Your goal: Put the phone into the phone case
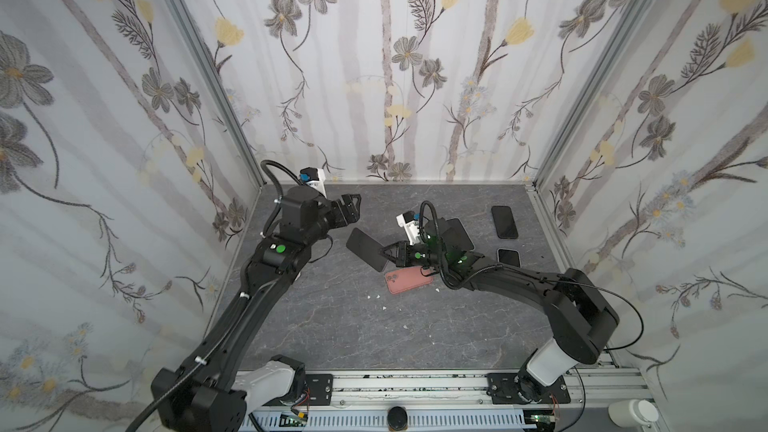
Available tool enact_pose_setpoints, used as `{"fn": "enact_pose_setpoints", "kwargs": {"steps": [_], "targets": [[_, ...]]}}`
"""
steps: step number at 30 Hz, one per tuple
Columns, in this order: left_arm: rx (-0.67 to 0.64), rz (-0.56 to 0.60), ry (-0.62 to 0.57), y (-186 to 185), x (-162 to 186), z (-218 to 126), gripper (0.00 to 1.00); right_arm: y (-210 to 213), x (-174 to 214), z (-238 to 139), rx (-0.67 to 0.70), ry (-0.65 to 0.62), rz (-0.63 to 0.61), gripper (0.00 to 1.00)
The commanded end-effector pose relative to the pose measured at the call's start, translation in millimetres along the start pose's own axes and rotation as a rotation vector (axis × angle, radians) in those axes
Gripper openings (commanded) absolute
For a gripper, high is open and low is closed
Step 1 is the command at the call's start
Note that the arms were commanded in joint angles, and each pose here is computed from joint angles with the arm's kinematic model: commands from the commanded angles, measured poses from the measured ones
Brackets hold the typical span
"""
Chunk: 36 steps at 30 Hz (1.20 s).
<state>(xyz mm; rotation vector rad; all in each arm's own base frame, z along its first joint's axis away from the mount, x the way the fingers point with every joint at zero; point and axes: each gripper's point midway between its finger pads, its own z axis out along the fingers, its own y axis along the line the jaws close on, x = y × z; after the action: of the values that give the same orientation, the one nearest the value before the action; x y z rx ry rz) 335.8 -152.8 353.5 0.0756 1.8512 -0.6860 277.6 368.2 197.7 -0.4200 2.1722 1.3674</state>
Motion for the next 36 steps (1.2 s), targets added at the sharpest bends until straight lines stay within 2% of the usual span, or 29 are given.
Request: {"fn": "enact_pose_setpoints", "kwargs": {"steps": [1, 5, 8, 12, 15, 18, 22, 29, 36], "targets": [[0.271, 0.316, -0.062, -50, -1, -28, 0.92, 24, 6, -34, -0.07, -0.004, -0.133, 0.0], [0.49, 0.377, 0.017, -78, 35, -53, 0.92, 49, -3, -77, -0.14, -0.08, -0.257, 0.0], [0.667, 0.357, 0.041, -97, 54, -69, 0.89, 68, -3, -100, -0.17, -0.084, -0.393, 0.0], [0.868, 0.307, 0.077, -115, 72, -87, 0.81, 91, 3, -121, -0.21, -0.058, -0.541, 0.0], [0.979, 0.274, 0.102, -122, 84, -99, 0.77, 103, 2, -131, -0.239, -0.074, -0.598, 0.0], [1.046, 0.27, 0.137, -126, 93, -109, 0.76, 109, 3, -134, -0.257, -0.065, -0.615, 0.0], [1.035, 0.296, 0.129, -125, 96, -113, 0.76, 116, 5, -136, -0.279, -0.037, -0.632, 0.0], [0.959, 0.381, 0.04, -121, 90, -121, 0.81, 107, 6, -147, -0.182, -0.005, -0.668, 0.0], [0.855, 0.377, 0.04, -106, 94, -104, 0.83, 109, 17, -159, -0.188, 0.02, -0.665, 0.0]]}}
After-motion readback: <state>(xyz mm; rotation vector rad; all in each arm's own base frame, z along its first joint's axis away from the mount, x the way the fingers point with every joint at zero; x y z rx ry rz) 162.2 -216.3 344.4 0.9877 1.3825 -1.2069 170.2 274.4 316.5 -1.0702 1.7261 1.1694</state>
